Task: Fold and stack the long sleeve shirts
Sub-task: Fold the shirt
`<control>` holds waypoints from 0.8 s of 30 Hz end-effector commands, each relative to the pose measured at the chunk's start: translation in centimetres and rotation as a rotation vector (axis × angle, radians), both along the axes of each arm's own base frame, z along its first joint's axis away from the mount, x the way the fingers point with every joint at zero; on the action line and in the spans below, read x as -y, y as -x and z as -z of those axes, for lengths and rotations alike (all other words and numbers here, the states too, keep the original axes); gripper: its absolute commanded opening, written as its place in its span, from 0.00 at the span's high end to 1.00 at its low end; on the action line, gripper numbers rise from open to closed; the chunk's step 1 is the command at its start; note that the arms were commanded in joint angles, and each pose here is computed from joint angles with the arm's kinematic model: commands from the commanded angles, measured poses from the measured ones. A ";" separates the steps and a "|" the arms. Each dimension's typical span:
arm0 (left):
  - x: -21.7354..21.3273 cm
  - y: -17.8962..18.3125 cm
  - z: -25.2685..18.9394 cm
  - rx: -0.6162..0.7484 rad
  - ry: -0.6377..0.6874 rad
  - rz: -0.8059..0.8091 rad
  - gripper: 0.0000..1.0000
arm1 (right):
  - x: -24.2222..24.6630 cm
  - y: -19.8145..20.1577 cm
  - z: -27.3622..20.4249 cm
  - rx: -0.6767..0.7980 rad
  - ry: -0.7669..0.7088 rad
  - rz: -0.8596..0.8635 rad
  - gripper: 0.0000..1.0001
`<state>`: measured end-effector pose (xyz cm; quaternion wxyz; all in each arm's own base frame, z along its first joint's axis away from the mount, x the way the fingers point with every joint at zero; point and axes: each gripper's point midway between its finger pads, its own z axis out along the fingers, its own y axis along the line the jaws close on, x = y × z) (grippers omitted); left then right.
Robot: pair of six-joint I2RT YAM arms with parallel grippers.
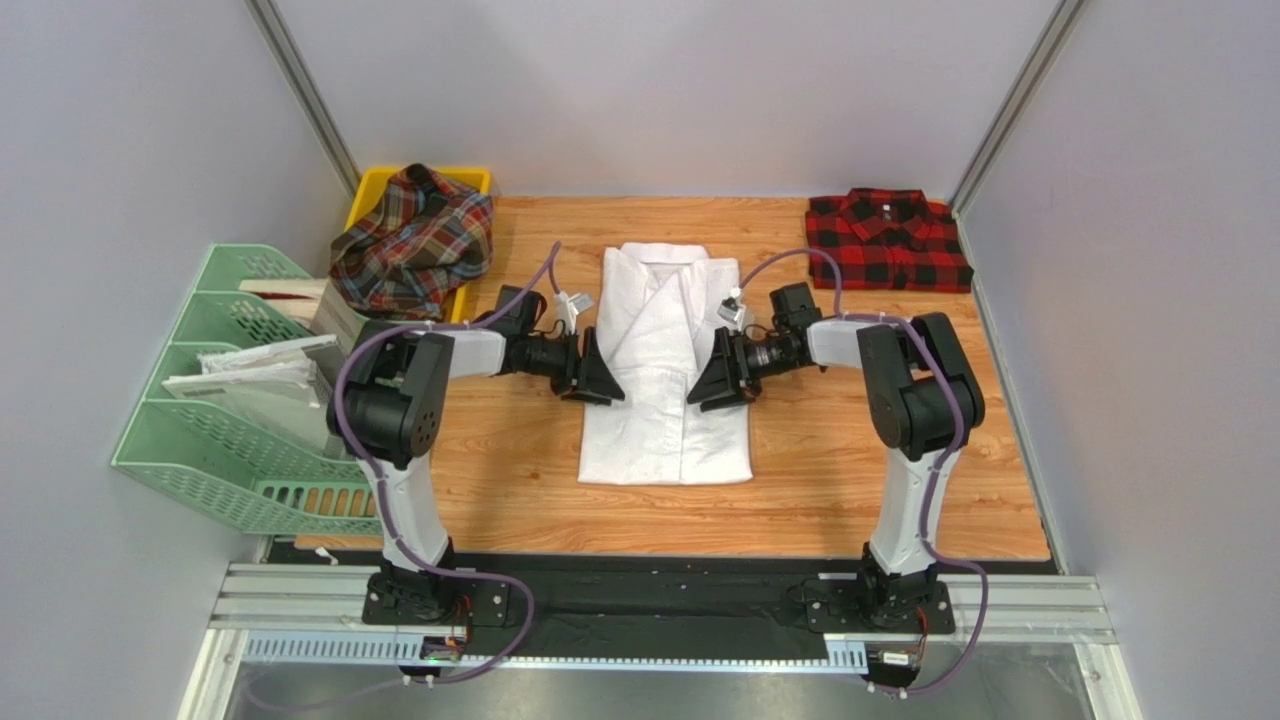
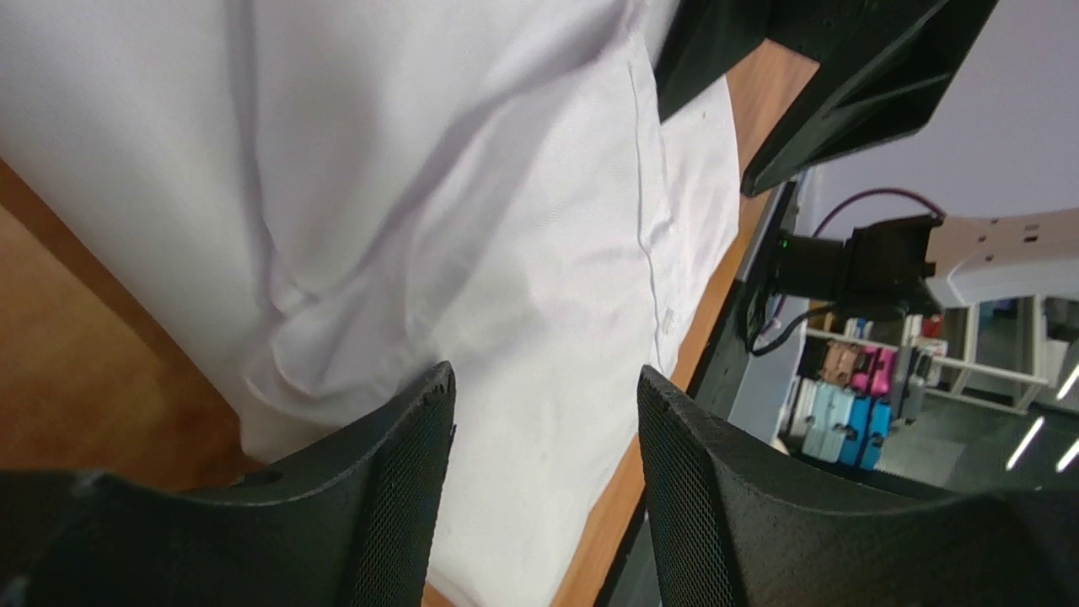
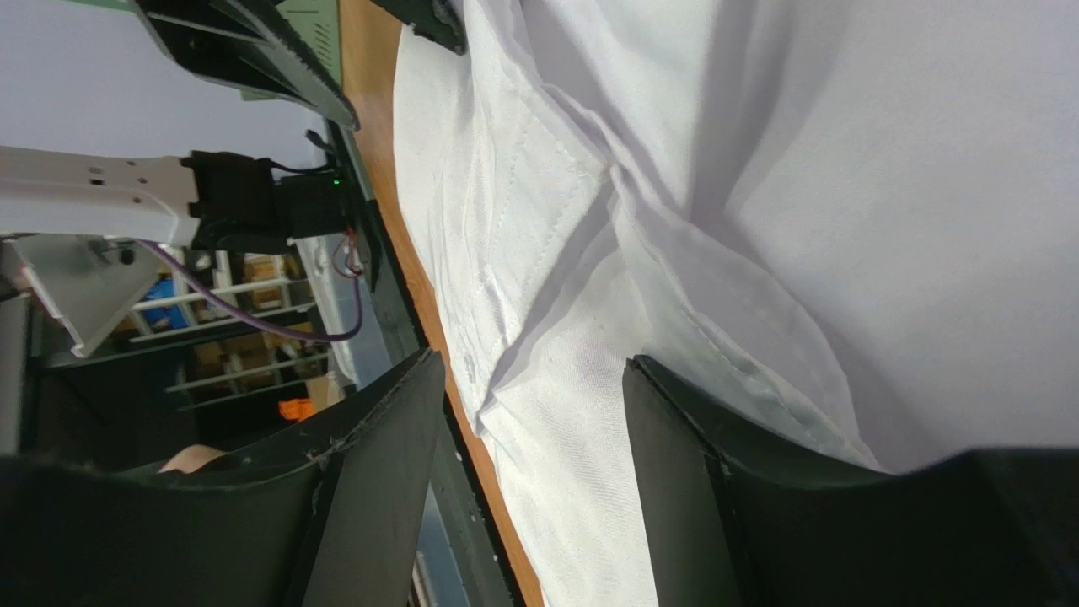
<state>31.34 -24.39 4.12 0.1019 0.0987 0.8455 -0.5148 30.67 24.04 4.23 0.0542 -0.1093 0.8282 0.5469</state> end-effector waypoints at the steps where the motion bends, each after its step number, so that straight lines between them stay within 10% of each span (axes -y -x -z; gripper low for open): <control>1: -1.0 0.9 -5.7 0.300 -0.017 0.086 0.38 | 1.2 0.5 -5.9 0.274 0.067 -0.071 0.39; 5: -3.5 3.6 -10.1 0.689 -0.152 0.256 0.38 | 3.1 3.8 -9.4 0.524 0.140 -0.171 0.39; 15: -5.6 13.6 -3.0 1.459 -0.432 0.935 0.43 | 4.9 12.6 -2.3 1.363 0.483 -0.680 0.49; 24: -3.4 14.7 -0.1 1.575 -0.458 1.076 0.46 | 3.9 13.4 1.1 1.465 0.550 -0.819 0.51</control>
